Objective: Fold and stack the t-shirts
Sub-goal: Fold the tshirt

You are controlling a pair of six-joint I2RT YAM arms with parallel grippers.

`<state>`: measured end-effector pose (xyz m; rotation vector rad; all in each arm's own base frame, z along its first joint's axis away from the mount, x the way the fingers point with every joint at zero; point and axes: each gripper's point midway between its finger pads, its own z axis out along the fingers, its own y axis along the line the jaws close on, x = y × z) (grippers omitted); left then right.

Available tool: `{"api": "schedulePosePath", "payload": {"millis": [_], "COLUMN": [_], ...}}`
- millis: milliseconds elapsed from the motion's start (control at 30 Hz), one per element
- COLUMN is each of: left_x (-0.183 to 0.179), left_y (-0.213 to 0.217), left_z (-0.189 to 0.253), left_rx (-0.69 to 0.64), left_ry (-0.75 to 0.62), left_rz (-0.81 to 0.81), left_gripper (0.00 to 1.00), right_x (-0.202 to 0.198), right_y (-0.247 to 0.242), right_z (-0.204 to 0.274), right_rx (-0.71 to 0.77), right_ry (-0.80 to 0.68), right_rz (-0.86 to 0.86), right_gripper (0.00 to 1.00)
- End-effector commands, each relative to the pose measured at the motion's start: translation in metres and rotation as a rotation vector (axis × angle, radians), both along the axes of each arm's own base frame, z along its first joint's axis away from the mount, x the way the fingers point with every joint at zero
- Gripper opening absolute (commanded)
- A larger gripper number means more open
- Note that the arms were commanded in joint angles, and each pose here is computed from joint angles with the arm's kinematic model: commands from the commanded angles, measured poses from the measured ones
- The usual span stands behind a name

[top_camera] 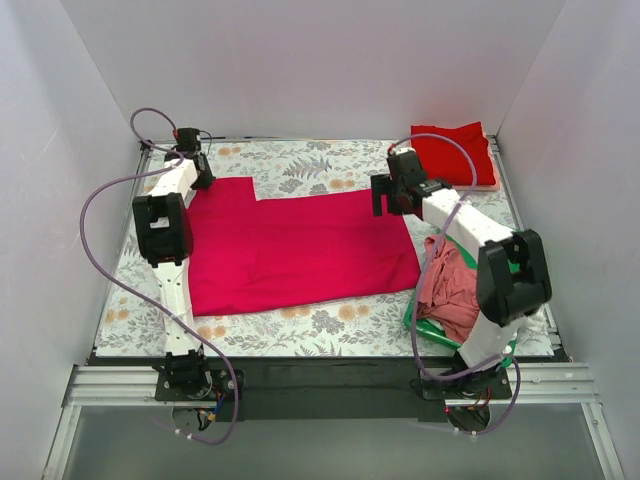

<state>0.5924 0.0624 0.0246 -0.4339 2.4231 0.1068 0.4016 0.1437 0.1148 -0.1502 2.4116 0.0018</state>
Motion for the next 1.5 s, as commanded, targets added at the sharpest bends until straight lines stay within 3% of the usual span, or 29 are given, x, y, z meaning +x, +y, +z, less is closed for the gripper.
{"api": "schedulePosePath", "payload": {"millis": [0,267,533,1033,1133,1233,1433,1467], "left_x": [-0.012,-0.017,-0.019,-0.026,-0.029,-0.029,-0.034,-0.034], "left_y": [-0.005,-0.009,-0.013,-0.011,-0.011,-0.011,-0.014,-0.013], "left_z": [0.034,0.043,0.047,0.053,0.055,0.058,0.056,0.057], "left_rx": [-0.031,-0.056,-0.071,-0.068,-0.064,-0.066,-0.077,-0.074], "left_ry": [-0.048,-0.076,-0.086,-0.091,-0.092,-0.100,-0.095,-0.099], "left_rz": [0.015,0.026,0.025,0.033,0.034,0.034,0.030,0.031], "left_gripper": [0.00,0.00,0.00,0.00,0.00,0.00,0.00,0.00], "right_x": [0.056,0.138,0.191,0.151,0.143,0.141,0.145,0.147], "right_y": [0.020,0.021,0.012,-0.012,-0.014,-0.015,-0.016,-0.014], "right_z": [0.030,0.017,-0.015,-0.078,-0.078,-0.073,-0.073,-0.071], "right_rx": [0.095,0.134,-0.016,-0.126,-0.127,-0.122,-0.126,-0.122], "right_ry": [-0.111,-0.178,-0.220,-0.075,-0.063,-0.069,-0.074,-0.077], "right_rz": [-0.053,-0.248,-0.233,-0.244,-0.243,-0.251,-0.261,-0.258], "right_gripper": [0.98,0.96,0.92,0.87,0.80,0.66,0.59,0.47]}}
